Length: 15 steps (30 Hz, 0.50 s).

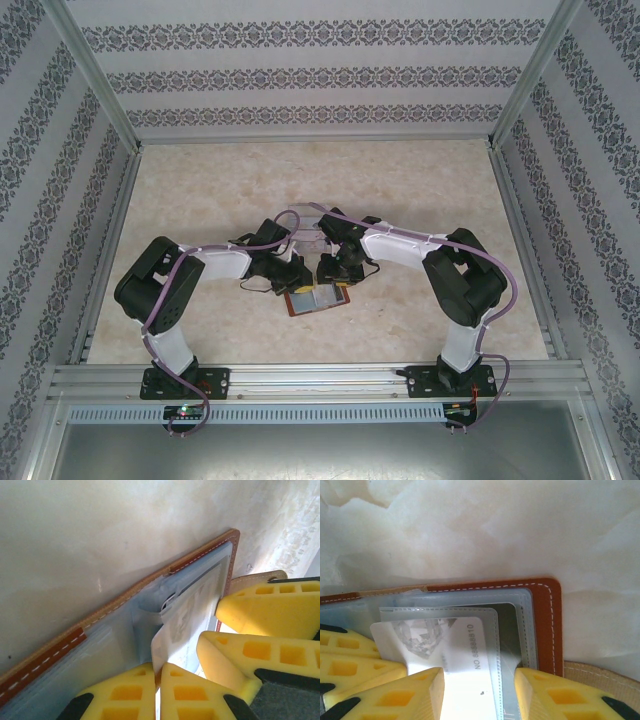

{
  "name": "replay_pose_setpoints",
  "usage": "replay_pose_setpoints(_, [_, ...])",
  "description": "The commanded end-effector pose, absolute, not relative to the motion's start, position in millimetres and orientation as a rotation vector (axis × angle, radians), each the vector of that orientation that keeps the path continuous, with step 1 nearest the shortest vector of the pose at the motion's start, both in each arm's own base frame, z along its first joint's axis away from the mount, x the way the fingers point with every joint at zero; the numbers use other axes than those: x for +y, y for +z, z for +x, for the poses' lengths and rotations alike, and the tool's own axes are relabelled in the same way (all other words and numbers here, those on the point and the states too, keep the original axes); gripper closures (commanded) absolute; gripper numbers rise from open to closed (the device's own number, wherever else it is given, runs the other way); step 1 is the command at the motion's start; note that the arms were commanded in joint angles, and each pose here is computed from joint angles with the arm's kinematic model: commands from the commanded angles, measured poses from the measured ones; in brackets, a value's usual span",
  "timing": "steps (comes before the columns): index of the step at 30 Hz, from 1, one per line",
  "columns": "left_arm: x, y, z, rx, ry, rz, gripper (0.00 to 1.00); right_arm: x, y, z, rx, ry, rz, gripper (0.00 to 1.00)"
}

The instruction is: Take the credit cards out of the card holder

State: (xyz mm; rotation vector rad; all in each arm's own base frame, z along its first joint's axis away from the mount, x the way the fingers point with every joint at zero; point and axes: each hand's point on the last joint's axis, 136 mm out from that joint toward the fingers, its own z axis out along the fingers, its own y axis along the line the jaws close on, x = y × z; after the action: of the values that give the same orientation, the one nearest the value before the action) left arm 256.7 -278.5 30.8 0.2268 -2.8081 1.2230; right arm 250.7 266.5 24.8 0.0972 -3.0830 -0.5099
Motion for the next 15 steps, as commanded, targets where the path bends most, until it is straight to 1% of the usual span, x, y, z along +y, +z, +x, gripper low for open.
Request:
replay_pose_setpoints(1, [-268.7,24.9,255.5,-2.819,1.173,0.283,0.93,254.3,26.5,246.8,-3.091,-0.435,0.066,0.56])
replay_pose_setpoints(8, [-272.4,24.9,258.3,-2.809,1.192,0.282,0.95,276.2,44.3,254.4,-3.077,-0.683,0.027,0.56])
replay_pose_setpoints(15, [-273.0,23.1,257.8,-2.801,1.195,0.282,0.95,284.5,39.8,257.8,-3.054,-0.719,0.029,0.56])
